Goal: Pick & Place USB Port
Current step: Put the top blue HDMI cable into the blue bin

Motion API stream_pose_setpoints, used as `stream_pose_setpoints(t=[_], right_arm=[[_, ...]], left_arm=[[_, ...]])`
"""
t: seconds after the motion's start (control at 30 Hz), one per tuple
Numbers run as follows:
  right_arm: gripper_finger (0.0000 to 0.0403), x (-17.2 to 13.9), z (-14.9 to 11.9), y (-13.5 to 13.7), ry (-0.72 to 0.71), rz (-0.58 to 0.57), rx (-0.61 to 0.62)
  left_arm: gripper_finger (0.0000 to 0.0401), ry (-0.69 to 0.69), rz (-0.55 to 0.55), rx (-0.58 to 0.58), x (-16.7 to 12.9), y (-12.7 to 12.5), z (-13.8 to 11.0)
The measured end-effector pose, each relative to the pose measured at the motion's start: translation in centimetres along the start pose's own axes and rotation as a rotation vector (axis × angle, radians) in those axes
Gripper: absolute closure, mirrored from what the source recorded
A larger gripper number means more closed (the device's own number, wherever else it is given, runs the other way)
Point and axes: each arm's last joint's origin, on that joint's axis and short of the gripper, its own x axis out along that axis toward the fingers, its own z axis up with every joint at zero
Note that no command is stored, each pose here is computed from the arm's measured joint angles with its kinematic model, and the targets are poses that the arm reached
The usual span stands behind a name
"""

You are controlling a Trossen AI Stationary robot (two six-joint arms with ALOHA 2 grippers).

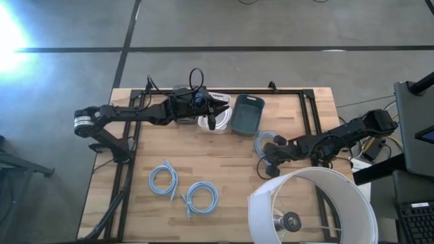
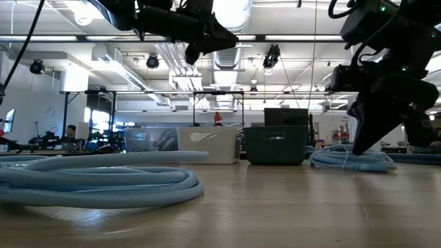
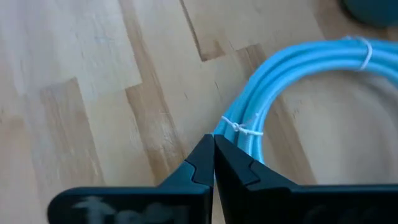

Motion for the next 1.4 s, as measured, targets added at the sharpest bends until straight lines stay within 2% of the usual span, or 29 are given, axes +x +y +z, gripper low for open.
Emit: stream_pose_setpoints(t=[0.1,0.33,0.9,1.4], right_arm=[[0.0394,-0.1,0.1,0.1,-0.006,0.002,-0.056],[0.0394,-0.1,0.3,-0.2,-0.059,-0.094,-0.046],[0.0394,-0.4,0.9,0.1,-0.07,-0.073,-0.005],[0.0394,-0.7,1.3,0.3,-0.081,-0.067,-0.051]], left_arm=[[0.0311,0.0,0.0,0.0,0.0,0.0,0.0],[0.0311,0.0,0.0,0.0,0.0,0.0,0.0],[0.0311,0.003,0.001,-0.001,0.0,0.0,0.0],[0.0311,0.083,0.014,-0.009,0.0,0.1,-0.8]])
